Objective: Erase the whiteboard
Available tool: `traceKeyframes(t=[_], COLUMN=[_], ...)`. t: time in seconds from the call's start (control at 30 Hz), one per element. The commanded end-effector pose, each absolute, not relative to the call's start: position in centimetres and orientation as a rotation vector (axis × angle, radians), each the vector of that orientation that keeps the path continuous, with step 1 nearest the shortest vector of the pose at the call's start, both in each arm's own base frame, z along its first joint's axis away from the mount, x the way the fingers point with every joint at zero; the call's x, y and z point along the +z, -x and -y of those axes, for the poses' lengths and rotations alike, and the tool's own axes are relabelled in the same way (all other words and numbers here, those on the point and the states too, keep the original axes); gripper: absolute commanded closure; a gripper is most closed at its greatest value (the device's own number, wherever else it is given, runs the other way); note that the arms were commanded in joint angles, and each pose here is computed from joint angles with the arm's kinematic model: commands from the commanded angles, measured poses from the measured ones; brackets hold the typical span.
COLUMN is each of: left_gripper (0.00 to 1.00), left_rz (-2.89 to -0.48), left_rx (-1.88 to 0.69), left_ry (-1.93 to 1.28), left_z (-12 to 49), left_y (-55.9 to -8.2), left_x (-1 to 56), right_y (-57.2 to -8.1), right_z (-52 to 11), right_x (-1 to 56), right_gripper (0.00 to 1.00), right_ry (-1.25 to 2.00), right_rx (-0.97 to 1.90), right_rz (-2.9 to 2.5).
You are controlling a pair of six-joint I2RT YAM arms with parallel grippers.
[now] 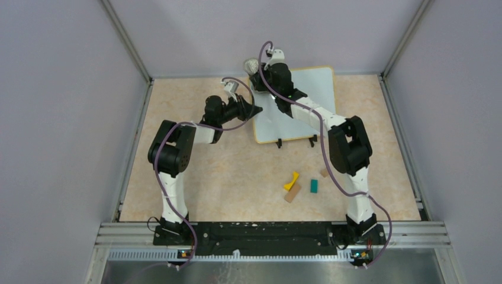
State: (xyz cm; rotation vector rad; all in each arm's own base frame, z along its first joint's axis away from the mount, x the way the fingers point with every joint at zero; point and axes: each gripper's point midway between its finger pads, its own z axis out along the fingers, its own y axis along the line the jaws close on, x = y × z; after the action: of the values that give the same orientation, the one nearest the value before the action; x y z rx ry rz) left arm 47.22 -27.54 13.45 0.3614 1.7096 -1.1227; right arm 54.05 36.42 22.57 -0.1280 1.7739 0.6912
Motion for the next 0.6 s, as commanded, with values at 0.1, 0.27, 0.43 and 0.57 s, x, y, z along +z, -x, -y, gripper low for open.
traceKeyframes(t=[0.1, 0.27, 0.43, 0.57], left_gripper=[1.00, 1.00, 1.00, 1.00], left_rz=[-1.710, -1.709, -1.709, -1.711], left_rx=[-0.773, -0.767, -0.763, -0.765], left_ry=[-0.458, -0.454, -0.454, -0.455], left_z=[24.7, 24.6, 24.5, 24.5], left_y=[-49.6, -49.5, -49.4, -49.4], left_x=[10.5, 10.5, 10.6, 10.5], right_y=[-49.1, -47.1, -46.9, -48.2], right_z=[-37.3, -36.6, -35.0, -30.8], right_x=[14.7, 12.8, 13.2, 13.6], right_gripper=[1.00, 1.00, 1.00, 1.00], right_ry=[0.194, 0.242, 0.234, 0.113], right_rx=[0.723, 0.708, 0.643, 0.519], right_rz=[-1.971, -2.029, -2.030, -2.021])
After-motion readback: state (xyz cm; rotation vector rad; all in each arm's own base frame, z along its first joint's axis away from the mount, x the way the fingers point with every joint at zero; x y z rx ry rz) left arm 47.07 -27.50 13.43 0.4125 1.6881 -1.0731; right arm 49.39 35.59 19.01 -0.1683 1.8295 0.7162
